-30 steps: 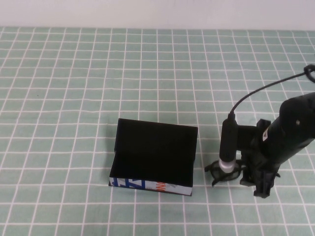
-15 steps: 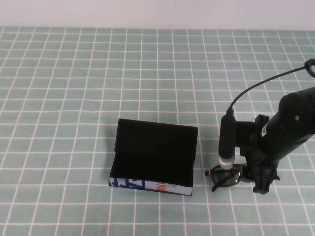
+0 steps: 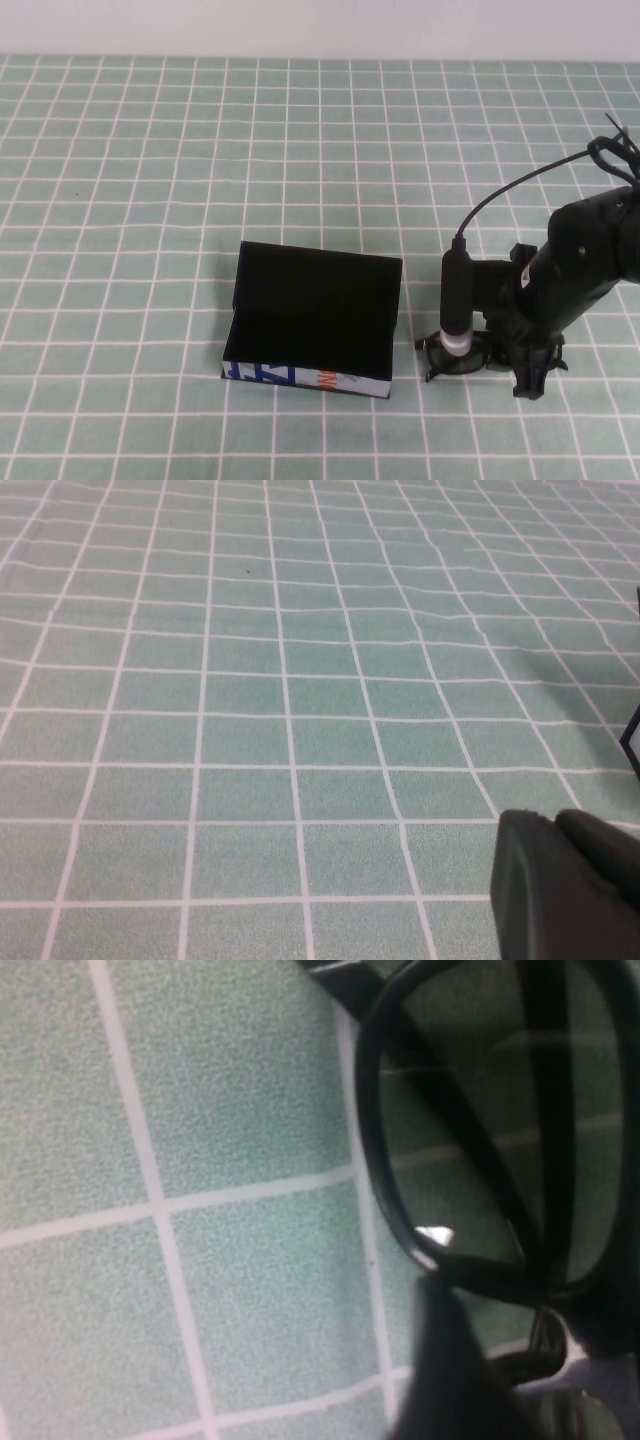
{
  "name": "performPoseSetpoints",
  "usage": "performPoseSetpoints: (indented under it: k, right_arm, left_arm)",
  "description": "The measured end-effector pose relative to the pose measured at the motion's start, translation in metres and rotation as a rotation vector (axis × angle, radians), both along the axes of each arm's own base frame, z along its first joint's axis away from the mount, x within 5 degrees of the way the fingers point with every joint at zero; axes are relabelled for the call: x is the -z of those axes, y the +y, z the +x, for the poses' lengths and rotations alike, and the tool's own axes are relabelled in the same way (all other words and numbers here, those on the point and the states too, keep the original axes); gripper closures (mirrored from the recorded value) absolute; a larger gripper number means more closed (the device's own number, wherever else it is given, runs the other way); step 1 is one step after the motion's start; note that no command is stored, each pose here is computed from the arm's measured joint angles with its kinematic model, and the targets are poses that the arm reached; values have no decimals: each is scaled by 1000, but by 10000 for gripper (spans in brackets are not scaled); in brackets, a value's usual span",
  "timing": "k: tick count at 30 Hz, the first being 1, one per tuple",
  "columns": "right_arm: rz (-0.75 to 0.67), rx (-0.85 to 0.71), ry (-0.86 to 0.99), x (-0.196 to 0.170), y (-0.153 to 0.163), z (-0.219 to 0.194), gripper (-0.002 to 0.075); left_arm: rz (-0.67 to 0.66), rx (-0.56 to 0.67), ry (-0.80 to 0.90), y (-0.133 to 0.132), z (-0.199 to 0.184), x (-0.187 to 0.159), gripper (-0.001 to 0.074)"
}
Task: Return glasses to glasses case
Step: Pick up the glasses from the table
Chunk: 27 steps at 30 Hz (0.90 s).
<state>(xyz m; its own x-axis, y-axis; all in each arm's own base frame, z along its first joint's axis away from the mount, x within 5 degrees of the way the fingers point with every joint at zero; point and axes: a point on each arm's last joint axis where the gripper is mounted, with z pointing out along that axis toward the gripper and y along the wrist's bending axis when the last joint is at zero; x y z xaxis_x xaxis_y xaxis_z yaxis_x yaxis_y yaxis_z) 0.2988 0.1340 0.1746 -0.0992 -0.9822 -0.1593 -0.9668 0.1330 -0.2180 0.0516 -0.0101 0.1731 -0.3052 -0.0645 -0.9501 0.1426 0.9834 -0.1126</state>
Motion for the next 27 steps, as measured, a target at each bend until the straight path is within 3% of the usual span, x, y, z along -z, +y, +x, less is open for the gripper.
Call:
performPoseSetpoints:
  k: [6, 17, 23, 27]
  right_arm:
    - [-1, 0, 3, 0, 0, 0, 512]
    - [-4, 3, 22, 0, 0, -2, 544]
    - [-11, 2, 42, 1, -1, -4, 648]
    - [-10, 3, 43, 0, -1, -3, 648]
  left_arm:
    - [0, 0, 0, 0, 0, 0, 737]
    - [0, 0, 0, 0, 0, 0, 737]
    - [0, 0, 0, 0, 0, 0, 737]
    - [0, 0, 0, 0, 0, 0, 737]
